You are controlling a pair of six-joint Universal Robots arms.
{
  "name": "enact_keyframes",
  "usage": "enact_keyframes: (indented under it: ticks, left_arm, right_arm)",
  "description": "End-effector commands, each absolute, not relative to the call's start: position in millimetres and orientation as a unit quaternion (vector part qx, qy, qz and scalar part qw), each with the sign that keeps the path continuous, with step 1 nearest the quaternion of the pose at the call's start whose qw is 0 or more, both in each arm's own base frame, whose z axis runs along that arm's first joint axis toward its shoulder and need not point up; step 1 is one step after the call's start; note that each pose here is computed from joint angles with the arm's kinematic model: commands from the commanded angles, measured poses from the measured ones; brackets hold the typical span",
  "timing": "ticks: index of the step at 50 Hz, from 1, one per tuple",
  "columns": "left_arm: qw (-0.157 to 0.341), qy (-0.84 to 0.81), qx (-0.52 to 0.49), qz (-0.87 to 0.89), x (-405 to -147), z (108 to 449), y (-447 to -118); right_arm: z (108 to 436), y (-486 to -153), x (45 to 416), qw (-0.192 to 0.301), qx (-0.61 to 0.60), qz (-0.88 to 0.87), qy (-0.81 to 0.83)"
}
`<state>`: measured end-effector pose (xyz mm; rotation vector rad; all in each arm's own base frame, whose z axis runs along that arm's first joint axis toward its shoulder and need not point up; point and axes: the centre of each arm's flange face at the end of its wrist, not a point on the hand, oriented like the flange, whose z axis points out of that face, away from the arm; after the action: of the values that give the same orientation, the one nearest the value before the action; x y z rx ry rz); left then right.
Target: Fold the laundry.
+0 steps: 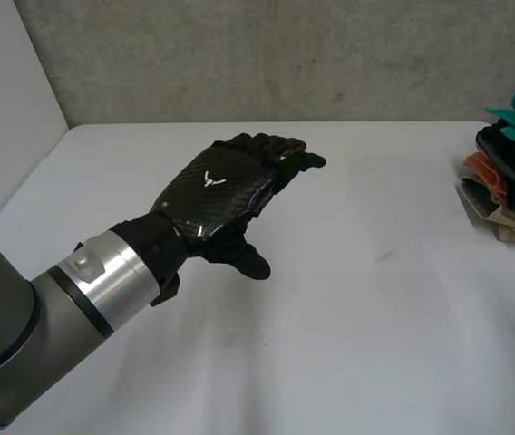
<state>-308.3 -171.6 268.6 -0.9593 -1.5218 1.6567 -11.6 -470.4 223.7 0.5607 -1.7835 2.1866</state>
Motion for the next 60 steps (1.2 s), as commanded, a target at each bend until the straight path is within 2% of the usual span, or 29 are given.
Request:
enact_keyframes:
  ticks: [1,9,13,16,19,20,23,26,27,30,31,33,35,39,41,42,46,49,53,60]
  left_arm:
    - [0.341,-0.582,-0.368,0.64,-307.8,271.1,-170.7]
    - [0.358,-0.583,-0.356,0.636,-307.2,277.3,-167.3]
    - [0.363,-0.579,-0.354,0.638,-306.6,281.1,-165.8]
    - [0.362,-0.578,-0.353,0.641,-305.9,283.0,-165.7]
    - [0.362,-0.578,-0.352,0.642,-305.5,283.5,-166.0]
    - [0.362,-0.578,-0.352,0.642,-305.5,283.5,-166.0]
    - [0.361,-0.578,-0.351,0.643,-305.3,283.9,-166.7]
    - [0.359,-0.576,-0.349,0.646,-304.3,285.9,-167.3]
    - [0.358,-0.575,-0.349,0.648,-304.0,286.8,-167.1]
    - [0.357,-0.569,-0.347,0.655,-302.8,291.7,-166.5]
    - [0.355,-0.568,-0.347,0.657,-302.1,292.6,-167.0]
    - [0.354,-0.563,-0.344,0.663,-300.6,297.6,-166.8]
    - [0.348,-0.56,-0.338,0.672,-297.8,302.6,-168.4]
    - [0.317,-0.571,-0.304,0.694,-290.0,308.5,-180.3]
    - [0.288,-0.579,-0.271,0.712,-281.9,313.5,-191.0]
    - [0.279,-0.582,-0.26,0.718,-279.1,315.4,-194.4]
    - [0.224,-0.607,-0.206,0.734,-261.1,315.4,-213.4]
    - [0.194,-0.632,-0.184,0.728,-249.0,308.2,-224.4]
    - [0.185,-0.654,-0.18,0.711,-245.1,298.0,-229.0]
    - [0.181,-0.663,-0.178,0.704,-243.6,291.5,-229.2]
  right_arm:
    - [230.1,-460.8,-9.9,0.129,0.19,0.752,-0.618]
    - [233.6,-445.2,-9.9,0.112,0.176,0.72,-0.662]
    - [242.7,-430.2,-43.9,0.131,0.137,0.694,-0.694]
    - [253.8,-421.6,-72.7,0.159,0.106,0.686,-0.702]
    - [275.8,-416.8,-102.4,0.212,0.067,0.688,-0.691]
    - [288.5,-415.1,-114.7,0.244,0.049,0.69,-0.68]
    - [307.5,-414.2,-120.5,0.284,0.026,0.697,-0.658]
    - [331.1,-416.0,-98.2,0.288,0.032,0.723,-0.627]
    - [346.3,-414.8,-76.6,0.278,0.047,0.744,-0.606]
    - [365.5,-409.3,-38.4,0.25,0.068,0.778,-0.572]
    - [374.6,-401.3,-12.6,0.225,0.078,0.796,-0.556]
    - [377.7,-391.4,14.5,0.193,0.089,0.811,-0.546]
    - [378.4,-372.4,58.2,0.134,0.111,0.827,-0.535]
    - [348.5,-330.6,136.6,0.018,0.175,0.822,-0.542]
    - [336.2,-316.2,158.4,-0.013,0.196,0.816,-0.544]
    - [322.9,-301.8,180.5,-0.045,0.211,0.809,-0.546]
    - [294.2,-272.5,219.6,-0.096,0.24,0.786,-0.562]
    - [279.7,-263.7,230.1,-0.102,0.237,0.771,-0.582]
    - [255.0,-266.5,230.9,-0.07,0.204,0.752,-0.623]
    - [254.4,-267.1,227.1,-0.055,0.182,0.755,-0.627]
